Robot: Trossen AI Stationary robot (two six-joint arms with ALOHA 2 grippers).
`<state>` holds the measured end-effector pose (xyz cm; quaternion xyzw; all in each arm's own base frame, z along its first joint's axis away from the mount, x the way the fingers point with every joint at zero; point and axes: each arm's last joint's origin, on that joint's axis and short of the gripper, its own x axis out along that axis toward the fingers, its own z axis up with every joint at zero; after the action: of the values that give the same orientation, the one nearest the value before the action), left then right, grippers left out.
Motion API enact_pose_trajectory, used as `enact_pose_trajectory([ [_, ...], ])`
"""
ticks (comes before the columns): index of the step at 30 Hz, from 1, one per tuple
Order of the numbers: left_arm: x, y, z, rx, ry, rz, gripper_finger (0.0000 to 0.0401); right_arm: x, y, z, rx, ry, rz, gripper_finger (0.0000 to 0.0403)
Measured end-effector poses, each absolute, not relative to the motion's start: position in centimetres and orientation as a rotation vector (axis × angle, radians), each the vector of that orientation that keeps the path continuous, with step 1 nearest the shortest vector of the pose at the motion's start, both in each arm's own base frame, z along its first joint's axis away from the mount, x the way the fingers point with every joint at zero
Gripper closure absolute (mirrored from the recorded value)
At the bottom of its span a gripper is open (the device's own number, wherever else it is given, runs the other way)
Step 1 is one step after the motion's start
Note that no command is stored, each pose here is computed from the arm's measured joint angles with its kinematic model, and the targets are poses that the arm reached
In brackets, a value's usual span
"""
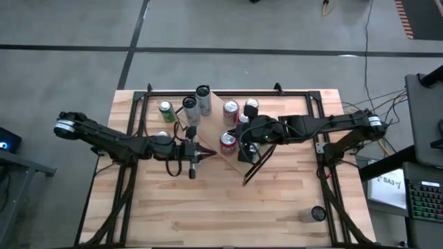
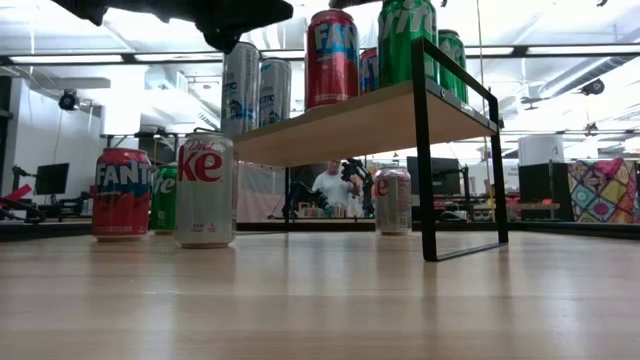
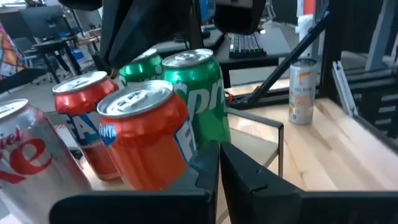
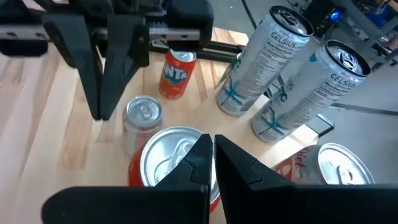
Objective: Place canned beverage on shelf
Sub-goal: Put the right orange soda can on the shelf aligned with the other orange soda can
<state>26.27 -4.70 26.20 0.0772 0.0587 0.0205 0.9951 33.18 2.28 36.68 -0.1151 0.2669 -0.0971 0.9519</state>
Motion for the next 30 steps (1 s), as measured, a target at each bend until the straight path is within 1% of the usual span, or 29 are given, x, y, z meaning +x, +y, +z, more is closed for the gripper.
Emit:
enact_pose_trajectory([
  [11,26.81,-4.81,26.0,0.119,0.125,0.045,0.0401,33.16,2.5,36.5,-0.245,0.547,-0.196,0.0394],
  [17,27.01,-4.81,26.36,0.119,0.116,0.048,0.0401,33.15,2.58,36.48,-0.211,0.543,-0.203,0.0394],
  [30,26.96,-4.41,26.29,0.125,0.126,0.171,0.0401,33.09,1.67,36.2,-0.187,0.569,-0.235,0.0394],
])
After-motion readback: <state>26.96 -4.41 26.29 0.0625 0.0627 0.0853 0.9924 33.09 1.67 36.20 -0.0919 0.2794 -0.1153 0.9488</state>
